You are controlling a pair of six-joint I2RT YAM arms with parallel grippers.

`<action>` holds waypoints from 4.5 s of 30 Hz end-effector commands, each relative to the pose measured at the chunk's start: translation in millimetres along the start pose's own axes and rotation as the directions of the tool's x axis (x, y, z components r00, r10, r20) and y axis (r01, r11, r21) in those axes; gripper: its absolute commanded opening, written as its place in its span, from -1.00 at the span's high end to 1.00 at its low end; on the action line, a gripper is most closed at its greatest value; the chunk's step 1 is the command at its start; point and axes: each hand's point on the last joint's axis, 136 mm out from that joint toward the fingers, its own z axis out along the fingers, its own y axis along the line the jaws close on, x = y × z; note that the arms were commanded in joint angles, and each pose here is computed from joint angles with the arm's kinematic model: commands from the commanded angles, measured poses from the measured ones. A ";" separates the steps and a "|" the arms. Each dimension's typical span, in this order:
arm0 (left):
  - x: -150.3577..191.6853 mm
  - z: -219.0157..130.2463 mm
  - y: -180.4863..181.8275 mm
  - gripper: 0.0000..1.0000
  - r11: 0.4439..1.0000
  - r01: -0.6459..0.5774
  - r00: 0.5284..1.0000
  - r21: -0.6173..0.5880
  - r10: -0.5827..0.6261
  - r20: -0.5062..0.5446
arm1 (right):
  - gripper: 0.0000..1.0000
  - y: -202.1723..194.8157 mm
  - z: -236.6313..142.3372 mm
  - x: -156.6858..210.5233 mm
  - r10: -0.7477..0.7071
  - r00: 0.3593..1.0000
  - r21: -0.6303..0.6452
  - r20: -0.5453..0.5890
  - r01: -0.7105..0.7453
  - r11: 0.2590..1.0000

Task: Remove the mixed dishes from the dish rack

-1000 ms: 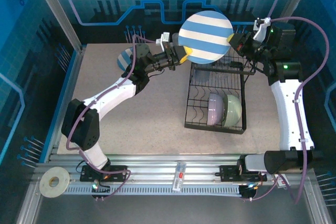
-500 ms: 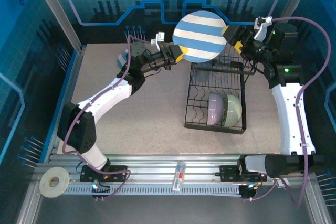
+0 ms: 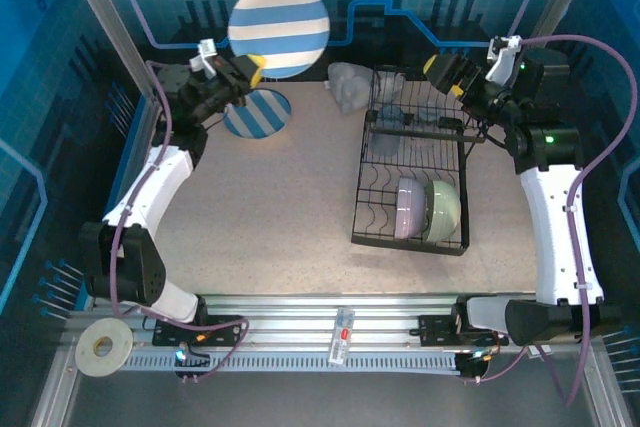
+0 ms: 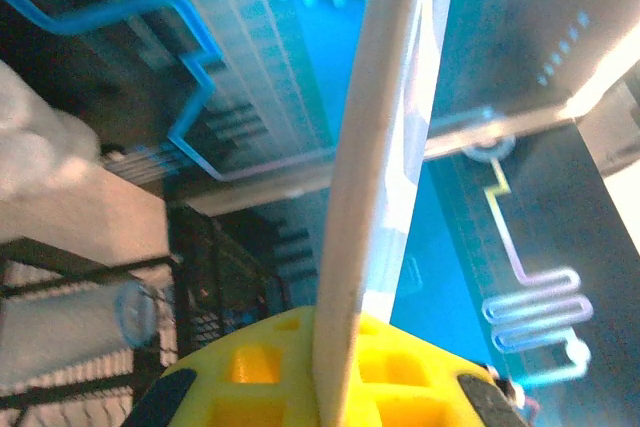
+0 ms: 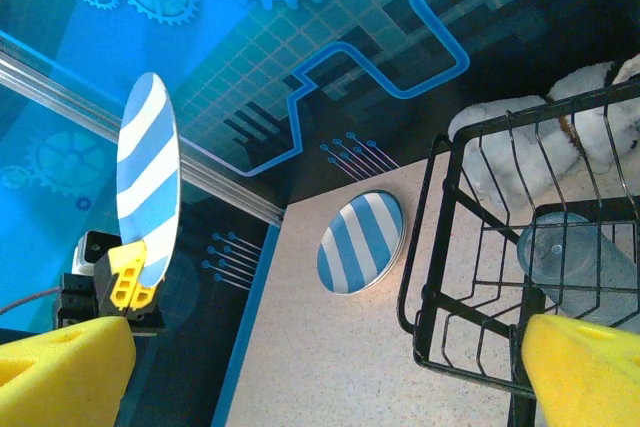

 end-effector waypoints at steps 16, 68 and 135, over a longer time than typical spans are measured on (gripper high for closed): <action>-74.8 -7.3 209.0 1.00 0.940 0.125 0.992 -0.317 -0.119 0.038 | -1.00 23.4 -56.7 65.7 -0.126 0.982 -0.033 -0.142 0.123 0.992; -74.4 -5.1 348.8 1.00 0.815 0.236 0.967 -0.530 -0.253 0.040 | -1.00 5.8 -68.8 91.9 -0.094 0.980 0.015 -0.175 0.098 0.995; -63.1 -27.4 339.2 0.21 0.768 0.191 0.973 -0.612 -0.230 0.015 | -1.00 6.3 -65.3 99.6 -0.078 0.981 0.005 -0.180 0.080 0.997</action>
